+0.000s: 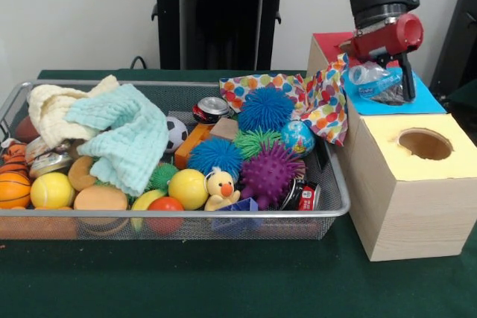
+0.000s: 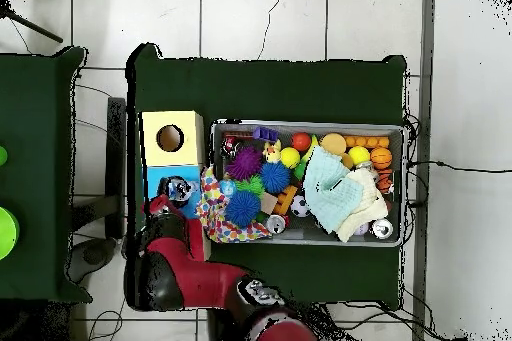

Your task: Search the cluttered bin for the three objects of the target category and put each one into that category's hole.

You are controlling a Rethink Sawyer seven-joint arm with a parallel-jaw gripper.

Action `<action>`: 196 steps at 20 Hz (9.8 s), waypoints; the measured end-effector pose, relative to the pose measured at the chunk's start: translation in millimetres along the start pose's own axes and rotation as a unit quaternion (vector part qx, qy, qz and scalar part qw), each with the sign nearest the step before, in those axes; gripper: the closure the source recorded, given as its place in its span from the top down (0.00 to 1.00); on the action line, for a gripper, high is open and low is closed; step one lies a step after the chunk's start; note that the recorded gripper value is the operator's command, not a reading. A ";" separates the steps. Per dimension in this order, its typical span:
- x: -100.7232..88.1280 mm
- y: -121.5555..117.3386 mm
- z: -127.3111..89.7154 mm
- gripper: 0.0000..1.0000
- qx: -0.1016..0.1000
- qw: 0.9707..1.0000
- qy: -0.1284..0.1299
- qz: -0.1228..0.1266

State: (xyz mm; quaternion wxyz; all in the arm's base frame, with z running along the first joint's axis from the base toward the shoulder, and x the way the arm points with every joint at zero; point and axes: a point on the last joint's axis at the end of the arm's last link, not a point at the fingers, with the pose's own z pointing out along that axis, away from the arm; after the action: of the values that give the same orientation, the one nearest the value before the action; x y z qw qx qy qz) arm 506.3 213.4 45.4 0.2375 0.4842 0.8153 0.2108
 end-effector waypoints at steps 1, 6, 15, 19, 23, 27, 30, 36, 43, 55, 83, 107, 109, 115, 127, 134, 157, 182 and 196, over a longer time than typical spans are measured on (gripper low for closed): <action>0.9 6.1 -1.1 0.00 0.019 1.000 -0.001 -0.008; 11.3 35.5 -19.0 0.00 0.164 0.984 0.034 -0.057; 4.4 88.8 -107.7 0.00 0.419 0.889 0.170 -0.078; -19.7 103.7 -130.9 0.00 0.461 0.866 0.187 -0.057; -40.5 104.7 -123.0 0.00 0.444 0.879 0.166 -0.048; -63.9 100.5 -106.4 0.00 0.416 0.899 0.132 -0.042; -75.8 95.8 -93.1 0.00 0.404 0.907 0.114 -0.041; -79.9 93.8 -75.5 0.00 0.407 0.906 0.109 -0.044; -87.3 100.9 -51.6 0.00 0.405 0.907 0.105 -0.044; -90.8 121.4 3.5 0.00 0.388 0.915 0.103 -0.034; -37.0 119.3 29.9 0.00 0.317 0.944 0.084 0.025; -46.5 92.5 16.3 0.00 0.282 0.952 0.069 0.094; -45.4 91.6 15.4 0.00 0.278 0.953 0.066 0.097; -45.6 88.1 14.2 0.00 0.267 0.956 0.063 0.108; -50.7 80.8 13.2 0.00 0.251 0.956 0.072 0.136; -32.2 77.6 7.4 0.00 0.252 0.961 0.043 0.101; -2.0 44.0 16.3 0.00 0.278 0.957 0.002 0.086; 5.2 27.3 41.8 0.00 0.205 0.975 -0.004 0.088; 4.3 26.4 41.1 1.00 0.200 0.975 0.000 0.092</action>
State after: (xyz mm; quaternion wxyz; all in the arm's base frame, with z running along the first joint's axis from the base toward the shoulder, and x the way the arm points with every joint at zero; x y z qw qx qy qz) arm 546.9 233.6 27.0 0.1152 0.5951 0.7927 0.0642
